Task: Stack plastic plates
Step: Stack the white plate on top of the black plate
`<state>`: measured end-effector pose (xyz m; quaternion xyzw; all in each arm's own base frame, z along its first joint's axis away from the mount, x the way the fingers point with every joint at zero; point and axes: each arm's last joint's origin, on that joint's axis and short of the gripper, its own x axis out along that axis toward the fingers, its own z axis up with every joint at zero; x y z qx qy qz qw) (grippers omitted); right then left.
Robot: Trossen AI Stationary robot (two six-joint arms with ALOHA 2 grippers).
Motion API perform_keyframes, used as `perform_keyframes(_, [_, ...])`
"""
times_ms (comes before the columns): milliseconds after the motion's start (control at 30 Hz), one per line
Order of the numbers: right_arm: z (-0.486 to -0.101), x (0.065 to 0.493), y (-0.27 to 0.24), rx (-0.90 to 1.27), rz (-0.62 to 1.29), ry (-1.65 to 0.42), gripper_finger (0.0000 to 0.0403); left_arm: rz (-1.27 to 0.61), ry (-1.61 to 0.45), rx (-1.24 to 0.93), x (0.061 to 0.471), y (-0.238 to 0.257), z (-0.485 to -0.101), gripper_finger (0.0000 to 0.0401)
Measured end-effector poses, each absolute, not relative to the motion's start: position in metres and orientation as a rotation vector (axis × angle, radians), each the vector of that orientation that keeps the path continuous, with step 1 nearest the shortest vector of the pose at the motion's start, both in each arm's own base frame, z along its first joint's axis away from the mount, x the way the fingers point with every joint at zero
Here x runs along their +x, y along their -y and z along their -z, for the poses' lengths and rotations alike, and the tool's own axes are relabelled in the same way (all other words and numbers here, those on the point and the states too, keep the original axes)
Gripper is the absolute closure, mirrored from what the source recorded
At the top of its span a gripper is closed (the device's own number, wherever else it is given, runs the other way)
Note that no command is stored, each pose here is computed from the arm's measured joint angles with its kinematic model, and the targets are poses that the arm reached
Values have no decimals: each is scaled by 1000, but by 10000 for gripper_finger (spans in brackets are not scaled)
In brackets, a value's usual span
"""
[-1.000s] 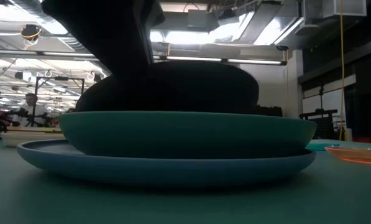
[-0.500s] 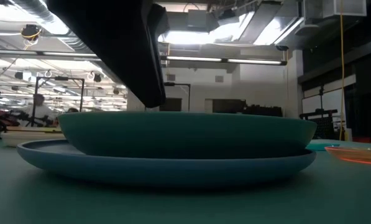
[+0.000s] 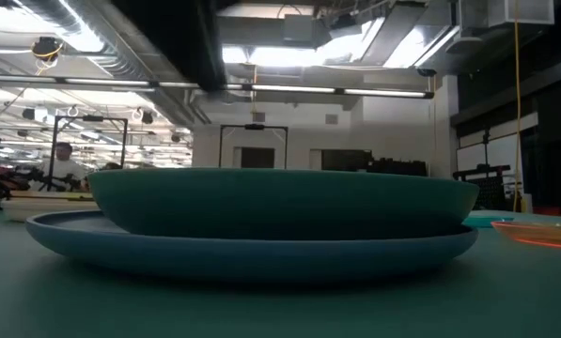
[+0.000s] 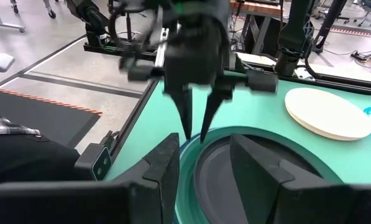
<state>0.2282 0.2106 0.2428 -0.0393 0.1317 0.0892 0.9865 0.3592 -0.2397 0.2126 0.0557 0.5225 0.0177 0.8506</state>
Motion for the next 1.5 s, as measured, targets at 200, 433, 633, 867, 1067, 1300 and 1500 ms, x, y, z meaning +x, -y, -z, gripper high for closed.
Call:
perform_keyframes(200, [-243,228,-211,-79,-179,-265,269,-91,-1048,134,337,245,-239,325])
perform_keyframes(433, [-243,228,-211,-75,-179,-265,269,-108,-1060,172,321,254,-244,325])
perform_keyframes(633, [-243,228,-211,-75,-179,-265,269,-170,-1077,239,309,256,-242,325])
perform_keyframes(867, [-243,228,-211,-76,-179,-266,269,-201,-1087,266,298,253,-250,325])
perform_keyframes(1067, [-243,228,-211,-77,-179,-266,269,-251,-1088,293,292,246,-257,325])
perform_keyframes(1300, [-243,228,-211,-78,-179,-267,269,-280,-1082,272,276,231,-263,326])
perform_keyframes(1500, [-242,228,-211,-79,-179,-268,269,-335,-1060,173,249,206,-259,326])
